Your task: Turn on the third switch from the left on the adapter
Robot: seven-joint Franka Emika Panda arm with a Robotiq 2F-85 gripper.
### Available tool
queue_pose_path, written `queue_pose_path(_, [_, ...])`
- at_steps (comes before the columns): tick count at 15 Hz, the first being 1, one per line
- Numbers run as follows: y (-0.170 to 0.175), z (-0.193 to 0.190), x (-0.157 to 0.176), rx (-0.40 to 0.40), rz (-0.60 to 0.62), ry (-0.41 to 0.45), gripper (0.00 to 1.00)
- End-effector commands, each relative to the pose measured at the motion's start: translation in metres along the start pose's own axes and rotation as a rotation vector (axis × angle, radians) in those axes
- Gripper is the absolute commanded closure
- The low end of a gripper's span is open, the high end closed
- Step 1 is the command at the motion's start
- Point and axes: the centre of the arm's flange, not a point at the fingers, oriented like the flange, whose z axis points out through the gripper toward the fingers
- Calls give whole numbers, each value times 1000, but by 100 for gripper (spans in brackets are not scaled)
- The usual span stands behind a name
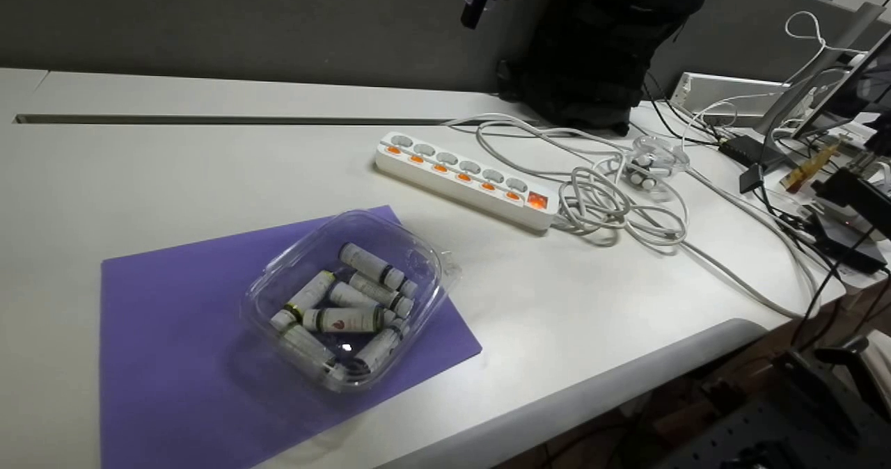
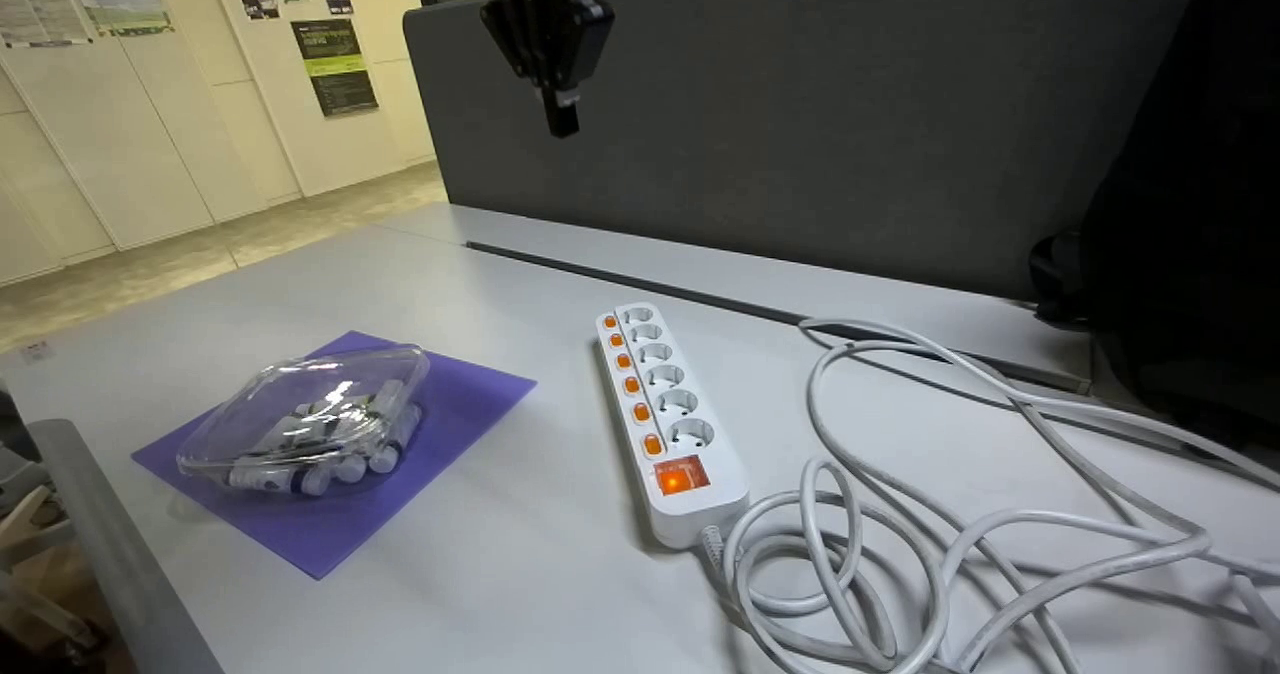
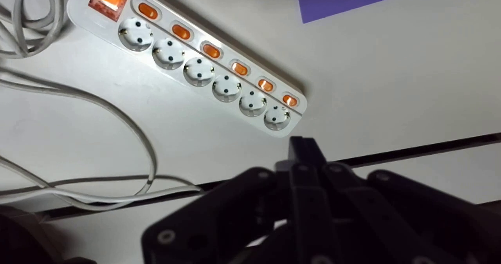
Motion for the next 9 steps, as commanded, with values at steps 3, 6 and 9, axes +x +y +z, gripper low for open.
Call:
queue_pose_path(3, [20, 69, 44, -12, 58, -28, 100])
queue_pose_path(6, [18, 96, 53, -31, 48, -29, 100])
queue_pose_path(9, [16, 113, 60, -52, 41, -48, 100])
